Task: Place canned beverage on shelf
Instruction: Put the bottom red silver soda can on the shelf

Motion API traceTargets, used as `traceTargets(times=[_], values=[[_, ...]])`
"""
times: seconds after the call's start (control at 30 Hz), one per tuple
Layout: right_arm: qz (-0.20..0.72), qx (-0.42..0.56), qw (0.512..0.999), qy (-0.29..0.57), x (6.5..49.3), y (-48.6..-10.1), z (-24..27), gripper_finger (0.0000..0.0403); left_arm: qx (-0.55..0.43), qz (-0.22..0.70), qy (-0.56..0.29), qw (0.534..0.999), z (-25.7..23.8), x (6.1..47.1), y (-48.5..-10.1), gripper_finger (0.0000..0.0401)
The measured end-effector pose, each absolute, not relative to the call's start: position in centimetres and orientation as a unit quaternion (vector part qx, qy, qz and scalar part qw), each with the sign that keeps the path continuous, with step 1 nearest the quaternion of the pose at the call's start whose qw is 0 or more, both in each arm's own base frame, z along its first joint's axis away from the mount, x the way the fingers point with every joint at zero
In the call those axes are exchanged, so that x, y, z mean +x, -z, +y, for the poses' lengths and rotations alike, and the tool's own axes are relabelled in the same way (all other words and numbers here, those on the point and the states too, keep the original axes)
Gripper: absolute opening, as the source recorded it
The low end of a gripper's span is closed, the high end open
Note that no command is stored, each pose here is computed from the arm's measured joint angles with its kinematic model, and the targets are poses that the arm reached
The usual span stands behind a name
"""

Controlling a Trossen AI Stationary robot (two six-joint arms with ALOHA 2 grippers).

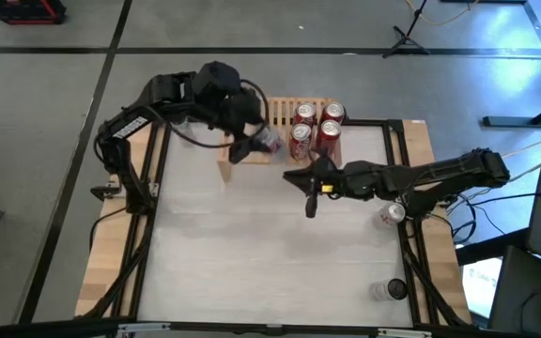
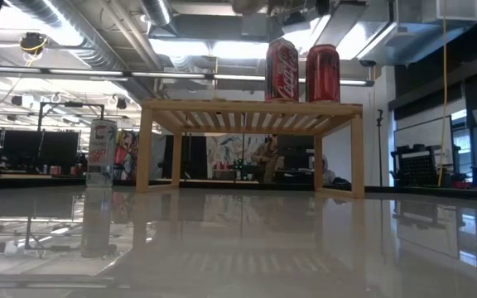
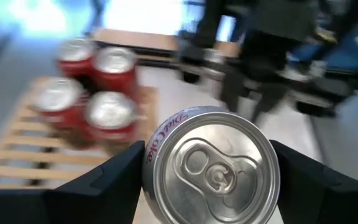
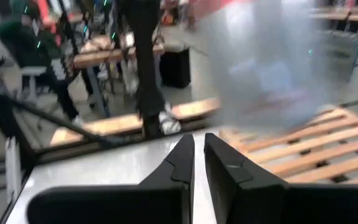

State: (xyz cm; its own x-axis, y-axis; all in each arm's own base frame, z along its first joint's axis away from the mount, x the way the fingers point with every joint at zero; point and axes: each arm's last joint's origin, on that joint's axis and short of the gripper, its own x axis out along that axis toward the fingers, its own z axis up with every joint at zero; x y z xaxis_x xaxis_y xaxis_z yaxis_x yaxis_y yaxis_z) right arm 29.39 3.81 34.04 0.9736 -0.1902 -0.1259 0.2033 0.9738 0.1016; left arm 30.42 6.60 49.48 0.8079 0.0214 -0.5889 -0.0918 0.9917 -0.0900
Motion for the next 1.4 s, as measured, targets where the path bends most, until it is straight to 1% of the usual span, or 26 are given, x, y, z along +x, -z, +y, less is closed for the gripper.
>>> traceTargets(times=[0.17,0.3,0.5,0.67,0.8,0.93,1.2,1.3,1.4], values=[[0.067,0.072,0.991,0.088,28.2,-34.6,4.3,0.0017,-0.043,0.340,-0.122,0.931,9.4,29.4,-49.0,0.0270],[0.100,0.087,0.987,0.088,27.4,-34.3,4.3,0.0012,-0.055,0.364,-0.160,0.916,13.1,29.1,-47.6,0.0270],[0.166,0.134,0.972,0.096,26.8,-33.1,4.2,0.0012,-0.091,0.374,-0.124,0.915,17.5,31.6,-44.1,0.0270],[0.226,0.171,0.954,0.102,26.3,-32.0,4.2,0.0012,-0.096,0.400,-0.108,0.905,19.2,33.9,-41.3,0.0270],[0.254,0.190,0.943,0.102,26.1,-31.5,4.2,0.0012,-0.094,0.426,-0.107,0.893,20.0,34.9,-39.5,0.0270],[0.259,0.192,0.941,0.099,26.0,-31.4,4.3,0.0012,-0.101,0.432,-0.096,0.891,20.4,35.4,-38.7,0.0270],[0.262,0.191,0.941,0.100,26.0,-31.3,4.3,0.0012,-0.101,0.432,-0.090,0.892,20.3,35.6,-38.6,0.0272],[0.262,0.190,0.941,0.099,26.0,-31.3,4.3,0.0012,-0.101,0.432,-0.091,0.892,20.3,35.6,-38.6,0.0282],[0.262,0.190,0.941,0.100,26.0,-31.3,4.3,0.0012,-0.100,0.430,-0.086,0.893,20.2,35.7,-38.6,0.0304]])
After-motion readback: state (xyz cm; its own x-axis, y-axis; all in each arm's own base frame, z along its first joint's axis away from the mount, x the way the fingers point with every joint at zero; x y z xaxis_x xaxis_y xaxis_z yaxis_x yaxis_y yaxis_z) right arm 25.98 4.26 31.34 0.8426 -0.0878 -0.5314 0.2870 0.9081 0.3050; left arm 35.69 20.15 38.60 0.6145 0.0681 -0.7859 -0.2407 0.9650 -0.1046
